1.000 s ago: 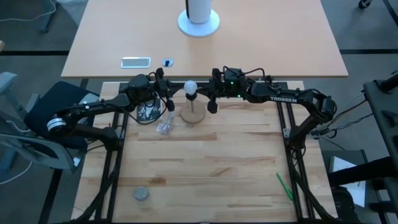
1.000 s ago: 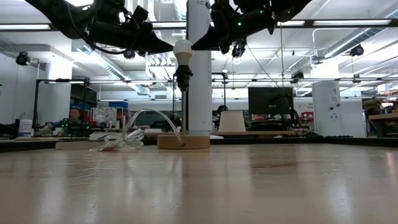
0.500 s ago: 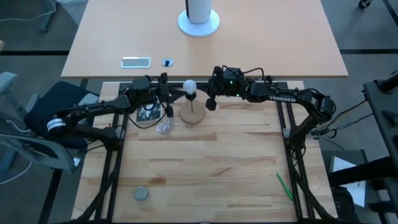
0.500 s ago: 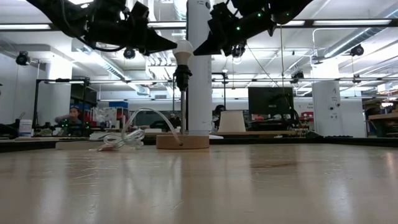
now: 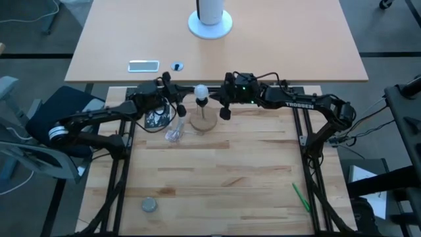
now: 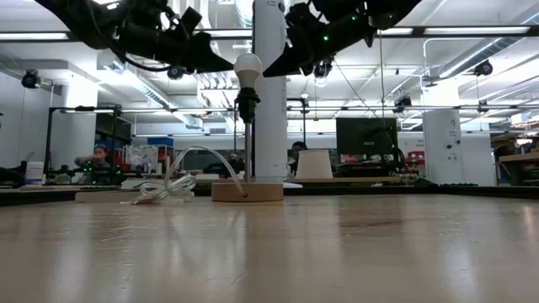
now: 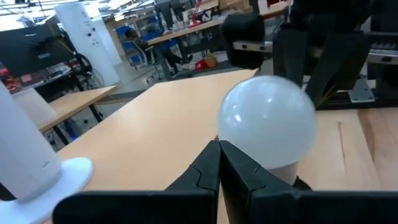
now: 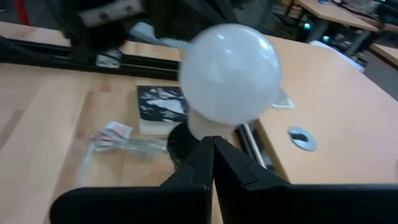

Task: Screw lightbulb
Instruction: Remove the lightbulb from the lamp

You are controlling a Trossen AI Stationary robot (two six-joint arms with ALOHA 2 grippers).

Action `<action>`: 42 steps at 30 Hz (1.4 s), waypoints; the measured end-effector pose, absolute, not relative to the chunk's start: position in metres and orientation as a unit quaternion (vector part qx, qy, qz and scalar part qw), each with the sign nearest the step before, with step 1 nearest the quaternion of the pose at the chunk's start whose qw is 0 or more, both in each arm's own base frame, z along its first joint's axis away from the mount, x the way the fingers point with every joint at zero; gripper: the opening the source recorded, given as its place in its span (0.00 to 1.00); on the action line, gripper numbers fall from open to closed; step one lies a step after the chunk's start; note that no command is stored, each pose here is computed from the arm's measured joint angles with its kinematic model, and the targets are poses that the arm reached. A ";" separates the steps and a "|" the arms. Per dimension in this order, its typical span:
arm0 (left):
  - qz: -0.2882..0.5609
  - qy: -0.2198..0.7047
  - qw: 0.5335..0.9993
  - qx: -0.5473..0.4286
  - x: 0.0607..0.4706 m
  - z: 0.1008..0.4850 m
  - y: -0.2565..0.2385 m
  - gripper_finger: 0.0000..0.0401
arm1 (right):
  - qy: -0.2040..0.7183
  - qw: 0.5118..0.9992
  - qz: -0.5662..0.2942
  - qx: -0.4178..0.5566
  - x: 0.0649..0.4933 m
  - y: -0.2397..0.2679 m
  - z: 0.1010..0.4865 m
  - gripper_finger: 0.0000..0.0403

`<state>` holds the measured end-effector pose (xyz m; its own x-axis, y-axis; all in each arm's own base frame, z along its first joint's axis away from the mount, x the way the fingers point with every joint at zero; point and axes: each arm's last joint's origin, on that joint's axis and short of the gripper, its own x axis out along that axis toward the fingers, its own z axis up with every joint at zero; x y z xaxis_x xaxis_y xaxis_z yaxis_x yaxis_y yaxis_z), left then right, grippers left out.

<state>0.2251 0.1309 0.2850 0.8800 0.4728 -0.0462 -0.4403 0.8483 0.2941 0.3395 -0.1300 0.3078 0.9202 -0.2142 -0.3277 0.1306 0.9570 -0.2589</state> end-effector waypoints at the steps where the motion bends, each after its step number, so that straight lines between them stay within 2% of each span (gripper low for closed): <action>1: 0.238 0.060 0.959 0.138 0.226 0.284 0.131 0.00 | 0.179 0.973 -0.088 -0.118 0.339 -0.130 0.308 0.00; 9: 0.239 0.064 0.959 0.136 0.227 0.282 0.132 0.00 | 0.164 0.978 -0.053 -0.122 0.340 -0.128 0.310 0.00; 42: 0.235 0.077 0.961 0.121 0.234 0.272 0.136 0.00 | 0.155 0.978 -0.058 -0.125 0.342 -0.129 0.310 0.00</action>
<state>0.2339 0.1361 0.2720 0.8775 0.4707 -0.0915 -0.4334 0.8603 0.2683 0.3421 -0.1292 0.3099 0.9454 -0.1514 -0.2885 0.0741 0.9622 -0.2620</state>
